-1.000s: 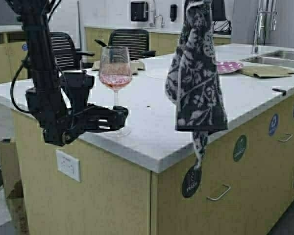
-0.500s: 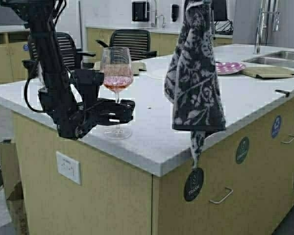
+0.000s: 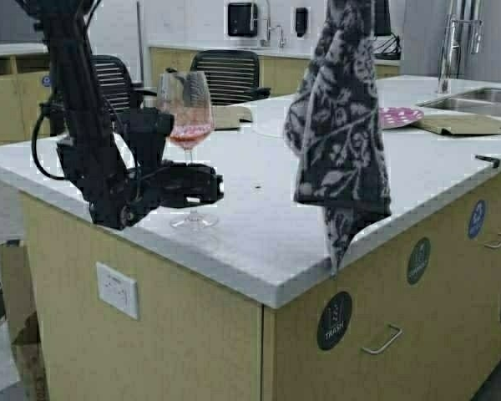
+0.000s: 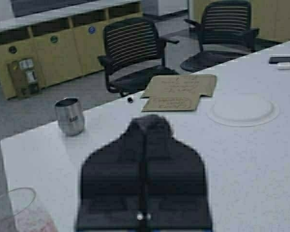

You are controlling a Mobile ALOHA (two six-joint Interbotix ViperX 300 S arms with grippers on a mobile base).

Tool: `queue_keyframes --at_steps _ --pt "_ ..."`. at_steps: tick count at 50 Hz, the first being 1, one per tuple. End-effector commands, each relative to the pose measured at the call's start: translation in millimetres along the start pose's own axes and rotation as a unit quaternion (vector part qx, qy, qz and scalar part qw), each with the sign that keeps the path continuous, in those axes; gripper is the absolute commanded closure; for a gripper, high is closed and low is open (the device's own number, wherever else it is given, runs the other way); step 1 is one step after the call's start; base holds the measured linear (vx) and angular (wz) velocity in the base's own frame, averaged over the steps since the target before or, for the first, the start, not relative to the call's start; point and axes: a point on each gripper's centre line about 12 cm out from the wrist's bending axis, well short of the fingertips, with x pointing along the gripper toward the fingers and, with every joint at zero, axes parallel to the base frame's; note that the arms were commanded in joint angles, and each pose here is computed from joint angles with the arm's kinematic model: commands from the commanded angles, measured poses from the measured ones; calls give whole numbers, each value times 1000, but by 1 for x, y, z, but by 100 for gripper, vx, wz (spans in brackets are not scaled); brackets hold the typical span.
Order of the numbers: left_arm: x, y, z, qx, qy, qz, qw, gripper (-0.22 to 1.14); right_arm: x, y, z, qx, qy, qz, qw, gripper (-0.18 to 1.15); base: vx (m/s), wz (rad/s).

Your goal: Get the cloth and wipe up the spill under the wine glass

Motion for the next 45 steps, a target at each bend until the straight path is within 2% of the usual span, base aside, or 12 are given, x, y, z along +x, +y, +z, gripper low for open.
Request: queue_keyframes --at_steps 1,11,22,30,45 --pt "3 -11 51 6 -44 -15 999 59 26 -6 32 12 -53 -17 998 90 3 1" --pt "-8 -17 99 9 -65 -18 998 59 87 -13 43 8 -73 -28 997 90 2 0" --pt "-20 -20 149 15 -74 -16 997 59 152 -12 22 -9 -68 -17 997 90 0 0" --pt "-28 -22 173 11 -70 -15 997 59 172 -1 -20 -18 -30 3 999 90 0 0" --pt "-37 -26 238 -31 -73 -13 997 59 171 43 -130 -20 62 49 997 90 0 0"
